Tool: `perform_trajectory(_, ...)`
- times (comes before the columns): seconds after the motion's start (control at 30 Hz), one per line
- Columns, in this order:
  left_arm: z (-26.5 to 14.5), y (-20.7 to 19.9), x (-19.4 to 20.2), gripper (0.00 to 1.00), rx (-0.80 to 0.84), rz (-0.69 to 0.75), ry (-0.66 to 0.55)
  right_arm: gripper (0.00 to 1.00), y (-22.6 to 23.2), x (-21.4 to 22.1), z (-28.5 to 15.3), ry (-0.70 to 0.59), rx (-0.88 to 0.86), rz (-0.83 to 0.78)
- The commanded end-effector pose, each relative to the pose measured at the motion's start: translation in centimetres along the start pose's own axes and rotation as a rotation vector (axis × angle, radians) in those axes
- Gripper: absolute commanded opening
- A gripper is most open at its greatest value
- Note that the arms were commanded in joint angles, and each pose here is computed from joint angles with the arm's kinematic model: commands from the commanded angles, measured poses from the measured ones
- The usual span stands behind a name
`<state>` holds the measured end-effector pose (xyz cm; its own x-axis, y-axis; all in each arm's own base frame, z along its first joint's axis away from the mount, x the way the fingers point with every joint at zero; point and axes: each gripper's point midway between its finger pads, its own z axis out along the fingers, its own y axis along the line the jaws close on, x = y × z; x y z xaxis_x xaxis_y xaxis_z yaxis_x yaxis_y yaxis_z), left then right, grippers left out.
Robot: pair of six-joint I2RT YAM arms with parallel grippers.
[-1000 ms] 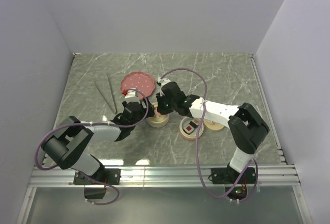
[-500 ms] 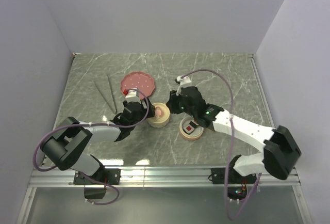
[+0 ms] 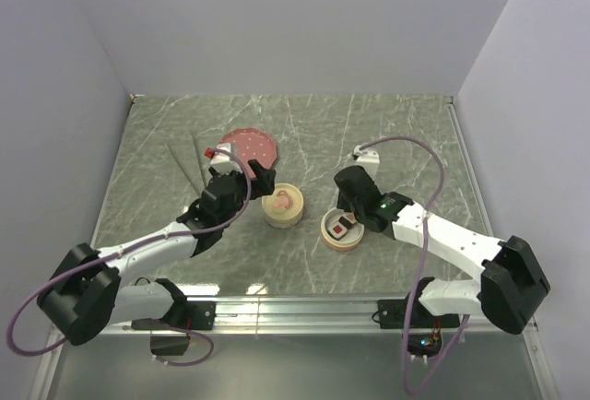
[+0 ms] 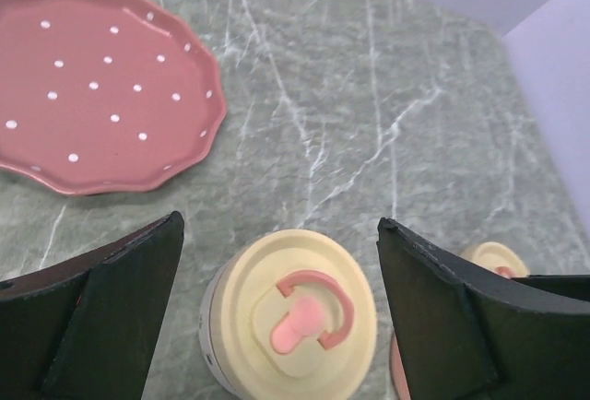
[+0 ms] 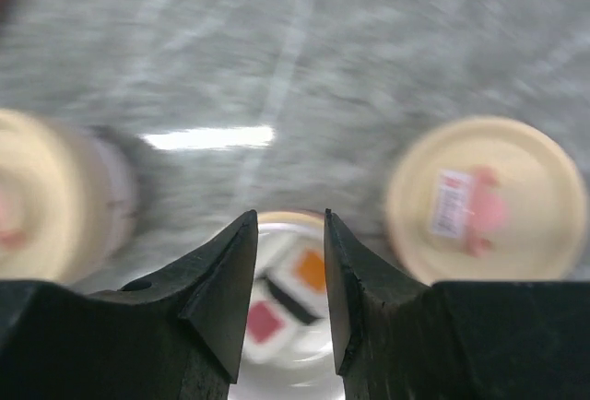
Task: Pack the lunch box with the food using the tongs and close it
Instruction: Pick up the lid of the lunch box with the right arm
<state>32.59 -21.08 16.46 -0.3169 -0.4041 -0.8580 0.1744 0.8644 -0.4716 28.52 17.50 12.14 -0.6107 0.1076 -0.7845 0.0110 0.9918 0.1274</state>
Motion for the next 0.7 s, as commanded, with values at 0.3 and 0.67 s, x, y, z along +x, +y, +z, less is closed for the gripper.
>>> perform_trajectory(0.3, -3.1, -2.3, -0.3, 0.93, 0.175, -0.047, 0.004, 0.43, -9.6, 4.0, 1.0, 0.147, 0.288, 0.133)
perform_trajectory(0.67, -3.5, -2.6, 0.0, 0.93, 0.204, -0.034, 0.014, 0.43, -10.8, 4.2, 2.1, 0.203, 0.373, 0.122)
